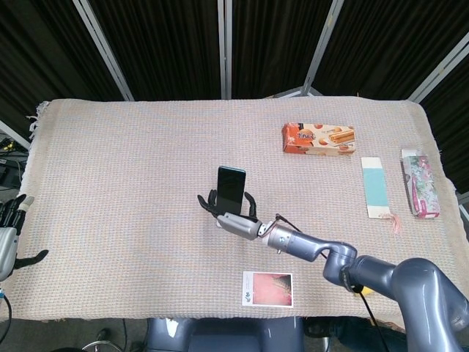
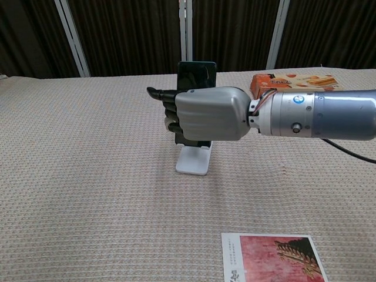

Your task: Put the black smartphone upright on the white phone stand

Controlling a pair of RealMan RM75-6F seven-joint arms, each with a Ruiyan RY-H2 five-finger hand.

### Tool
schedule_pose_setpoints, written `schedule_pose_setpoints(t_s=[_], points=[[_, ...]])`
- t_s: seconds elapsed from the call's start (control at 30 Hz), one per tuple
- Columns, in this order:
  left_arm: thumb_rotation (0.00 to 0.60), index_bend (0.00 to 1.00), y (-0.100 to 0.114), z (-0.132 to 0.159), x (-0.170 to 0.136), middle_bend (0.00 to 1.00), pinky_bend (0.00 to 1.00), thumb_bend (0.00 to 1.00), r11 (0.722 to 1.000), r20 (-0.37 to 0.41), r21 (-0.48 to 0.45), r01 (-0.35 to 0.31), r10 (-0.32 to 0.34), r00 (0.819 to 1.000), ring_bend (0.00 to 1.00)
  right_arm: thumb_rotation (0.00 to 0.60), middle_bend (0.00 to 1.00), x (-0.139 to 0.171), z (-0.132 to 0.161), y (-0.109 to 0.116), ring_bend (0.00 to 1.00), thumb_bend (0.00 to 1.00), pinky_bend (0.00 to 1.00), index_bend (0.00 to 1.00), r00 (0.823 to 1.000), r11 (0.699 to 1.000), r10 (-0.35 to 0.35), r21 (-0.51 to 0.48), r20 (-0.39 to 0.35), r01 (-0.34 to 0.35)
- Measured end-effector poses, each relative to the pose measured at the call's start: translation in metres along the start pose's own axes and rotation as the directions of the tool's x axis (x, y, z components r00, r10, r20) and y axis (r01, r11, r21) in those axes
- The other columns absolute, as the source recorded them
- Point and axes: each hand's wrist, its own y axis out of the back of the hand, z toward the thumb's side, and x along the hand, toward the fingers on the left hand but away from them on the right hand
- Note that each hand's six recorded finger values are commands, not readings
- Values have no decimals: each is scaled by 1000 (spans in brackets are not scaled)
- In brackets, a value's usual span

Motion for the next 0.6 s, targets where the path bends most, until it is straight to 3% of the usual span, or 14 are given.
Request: schedule_pose_setpoints(t_s=[0.2,0.37,0.5,0.6], points=[[600,0,-1,1,0,0,0,0,1000,5,-2,5,-5,1000,0,600,280,13,-13,1,248,144,98,198,998,998,5,-59,69,-1],[600,0,1,5,-3,0,0,0,1000,22,-13,1,0,1000,0,600,293,39,-37,-4,248,144,112,197,983,991,32,-130,183,-8],[600,0,3,7,-4,0,0,0,1000,35,-20,-5,6,999,0,600,293,74,-56,-12,248,144,113,197,956,976,83,-218,281,-20],[600,0,5,9,-6,0,0,0,1000,49,-19,-16,16,999,0,600,288,105,-68,-19,248,143,105,198,921,950,149,-309,359,-33]])
